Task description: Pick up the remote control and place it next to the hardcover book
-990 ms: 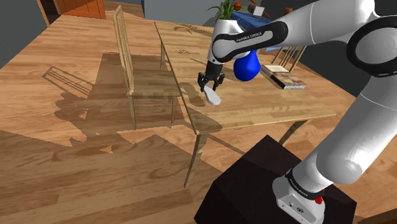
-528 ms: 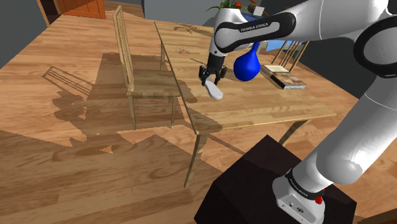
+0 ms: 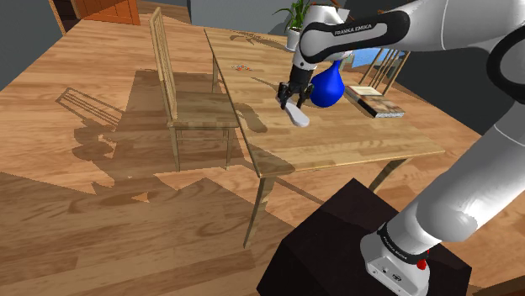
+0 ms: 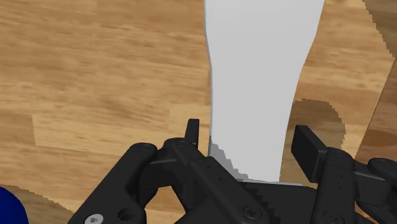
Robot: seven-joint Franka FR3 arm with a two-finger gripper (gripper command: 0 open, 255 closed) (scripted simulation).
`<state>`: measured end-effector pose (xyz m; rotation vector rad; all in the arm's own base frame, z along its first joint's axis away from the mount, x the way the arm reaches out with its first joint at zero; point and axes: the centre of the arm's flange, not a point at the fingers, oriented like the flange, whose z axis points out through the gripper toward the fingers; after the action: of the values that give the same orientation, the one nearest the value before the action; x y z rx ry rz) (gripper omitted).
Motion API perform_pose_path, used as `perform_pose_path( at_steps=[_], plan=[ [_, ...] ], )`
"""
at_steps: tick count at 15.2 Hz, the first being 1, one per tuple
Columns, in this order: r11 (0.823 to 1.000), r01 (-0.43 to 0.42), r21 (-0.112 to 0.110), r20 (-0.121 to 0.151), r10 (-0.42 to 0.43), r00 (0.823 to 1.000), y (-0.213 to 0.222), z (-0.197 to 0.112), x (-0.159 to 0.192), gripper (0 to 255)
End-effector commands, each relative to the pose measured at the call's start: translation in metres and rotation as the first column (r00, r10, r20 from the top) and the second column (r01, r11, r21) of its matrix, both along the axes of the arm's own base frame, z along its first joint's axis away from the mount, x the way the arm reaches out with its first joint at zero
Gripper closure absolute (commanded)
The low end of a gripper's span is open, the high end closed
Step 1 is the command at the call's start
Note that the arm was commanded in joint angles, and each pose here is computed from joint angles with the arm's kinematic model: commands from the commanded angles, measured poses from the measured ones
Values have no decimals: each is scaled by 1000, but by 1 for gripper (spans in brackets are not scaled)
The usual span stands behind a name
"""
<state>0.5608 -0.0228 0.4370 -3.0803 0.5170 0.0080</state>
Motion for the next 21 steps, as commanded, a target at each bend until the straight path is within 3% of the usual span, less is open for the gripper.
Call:
perform_pose_path(
  at_steps=[1, 21],
  plan=[
    [1000, -1, 0, 0, 1, 1000, -21, -2, -11, 255],
    [1000, -1, 0, 0, 1, 1000, -258, -2, -128, 255]
  ],
)
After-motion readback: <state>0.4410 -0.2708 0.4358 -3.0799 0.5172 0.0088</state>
